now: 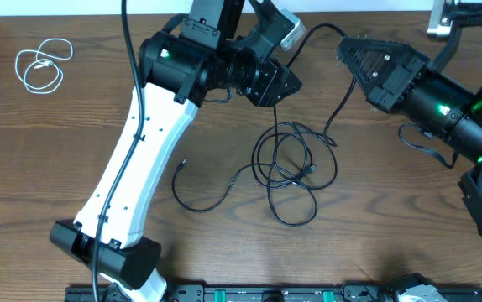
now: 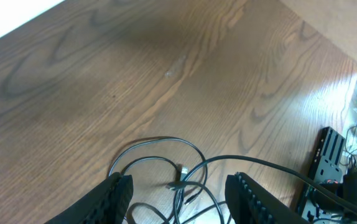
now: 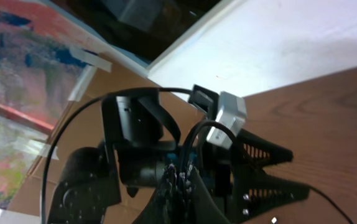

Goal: Untangle cables

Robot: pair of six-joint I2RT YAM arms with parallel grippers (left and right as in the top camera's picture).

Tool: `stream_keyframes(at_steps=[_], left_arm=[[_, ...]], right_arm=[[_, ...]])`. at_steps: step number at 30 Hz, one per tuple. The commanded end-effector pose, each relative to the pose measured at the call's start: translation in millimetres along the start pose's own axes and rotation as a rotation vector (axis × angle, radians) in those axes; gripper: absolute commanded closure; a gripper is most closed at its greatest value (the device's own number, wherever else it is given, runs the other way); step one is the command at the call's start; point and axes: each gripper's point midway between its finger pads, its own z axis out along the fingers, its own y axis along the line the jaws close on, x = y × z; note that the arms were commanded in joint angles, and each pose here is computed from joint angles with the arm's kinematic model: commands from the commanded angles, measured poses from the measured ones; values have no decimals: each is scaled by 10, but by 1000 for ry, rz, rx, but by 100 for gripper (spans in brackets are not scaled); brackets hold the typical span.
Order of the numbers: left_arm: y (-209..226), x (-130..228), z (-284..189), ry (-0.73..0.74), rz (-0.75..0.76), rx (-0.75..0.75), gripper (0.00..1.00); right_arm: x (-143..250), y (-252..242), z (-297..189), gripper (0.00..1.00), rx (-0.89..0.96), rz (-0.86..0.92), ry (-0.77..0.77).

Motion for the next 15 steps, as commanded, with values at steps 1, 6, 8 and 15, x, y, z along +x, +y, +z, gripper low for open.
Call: stream_keyframes(at_steps=[1, 6, 8, 15], left_arm=[[29, 2, 20, 3, 12, -8, 47], [41, 12, 20, 7, 11, -15, 59], [41, 11, 20, 7, 10, -15, 62], [40, 10, 20, 6, 11, -15, 69]], right_arm=[[-111, -2, -91, 98, 17, 0, -37], [-187, -143, -141, 98, 63, 13, -58], [-193, -164, -149, 99, 69, 13, -58], [-176, -155, -147, 98, 62, 15, -47]])
